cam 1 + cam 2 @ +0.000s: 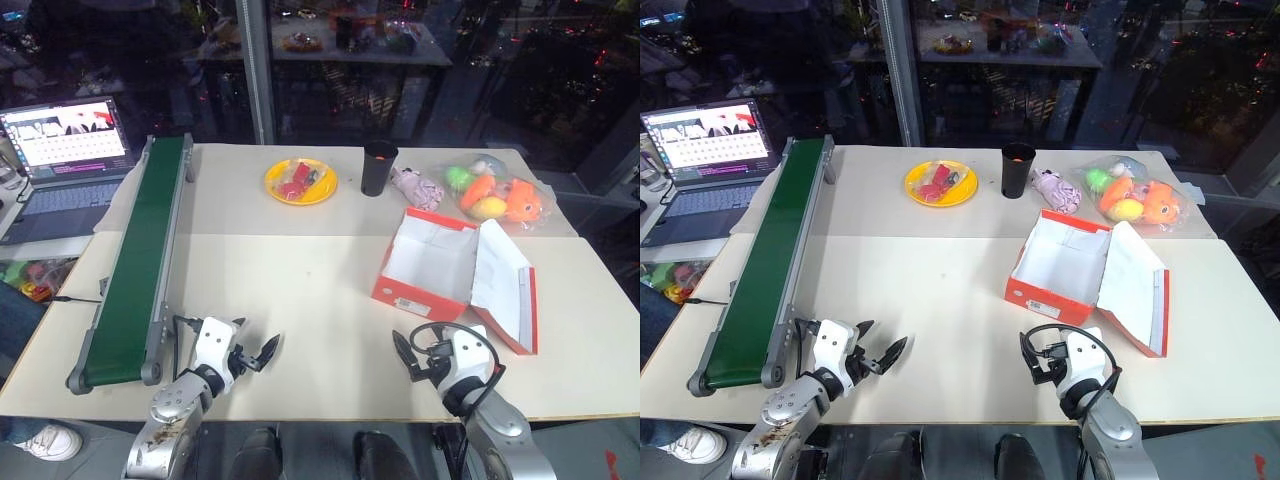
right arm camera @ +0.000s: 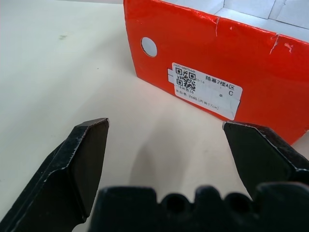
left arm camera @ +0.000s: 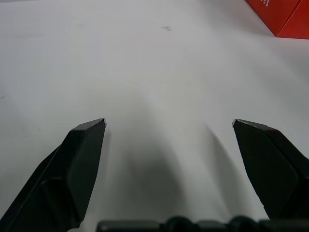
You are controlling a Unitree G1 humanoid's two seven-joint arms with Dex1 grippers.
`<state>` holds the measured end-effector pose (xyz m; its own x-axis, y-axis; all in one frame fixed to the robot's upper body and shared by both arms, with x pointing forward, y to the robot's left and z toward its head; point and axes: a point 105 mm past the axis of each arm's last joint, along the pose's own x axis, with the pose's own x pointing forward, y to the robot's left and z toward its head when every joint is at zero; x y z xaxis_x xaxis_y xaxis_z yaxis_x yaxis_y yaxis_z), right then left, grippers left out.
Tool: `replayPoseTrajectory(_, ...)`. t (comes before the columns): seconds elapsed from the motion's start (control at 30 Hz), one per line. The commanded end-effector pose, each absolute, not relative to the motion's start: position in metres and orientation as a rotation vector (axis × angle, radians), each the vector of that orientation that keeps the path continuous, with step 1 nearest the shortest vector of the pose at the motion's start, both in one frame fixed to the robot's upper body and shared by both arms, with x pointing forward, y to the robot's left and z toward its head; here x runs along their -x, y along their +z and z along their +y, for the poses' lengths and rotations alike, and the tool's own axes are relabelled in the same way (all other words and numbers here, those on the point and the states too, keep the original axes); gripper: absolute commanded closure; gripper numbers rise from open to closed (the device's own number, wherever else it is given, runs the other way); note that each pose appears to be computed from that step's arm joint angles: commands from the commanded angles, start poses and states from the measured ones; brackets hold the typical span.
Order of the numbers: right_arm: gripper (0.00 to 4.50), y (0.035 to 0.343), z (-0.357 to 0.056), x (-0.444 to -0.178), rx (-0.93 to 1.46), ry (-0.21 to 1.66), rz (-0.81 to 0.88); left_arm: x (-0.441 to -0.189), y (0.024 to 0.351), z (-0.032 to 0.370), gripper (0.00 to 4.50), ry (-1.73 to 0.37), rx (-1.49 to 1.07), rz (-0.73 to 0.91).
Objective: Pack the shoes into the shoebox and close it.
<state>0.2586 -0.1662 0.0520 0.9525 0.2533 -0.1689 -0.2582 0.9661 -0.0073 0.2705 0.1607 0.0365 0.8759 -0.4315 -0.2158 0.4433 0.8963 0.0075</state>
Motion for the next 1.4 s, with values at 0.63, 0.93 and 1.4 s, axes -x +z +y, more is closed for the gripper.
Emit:
replayPoseTrajectory(0.63, 0.01, 0.226, -0.161, -0.289, 0.059, 0.449, -0.128, -0.391, 0.241, 0.161, 0.00, -0.416, -0.203, -0.359)
replayPoseTrajectory(0.93, 0.01, 0.223, -0.113, -0.331, 0.060, 0.678, -0.126, -0.384, 0.269, 0.222, 0.00, -0.059, -0.212, -0.322)
replayPoseTrajectory(1.4, 0.01, 0.215, -0.052, -0.337, 0.055, 1.005, -0.105, -0.345, 0.219, 0.327, 0.00, 0.302, -0.055, -0.072)
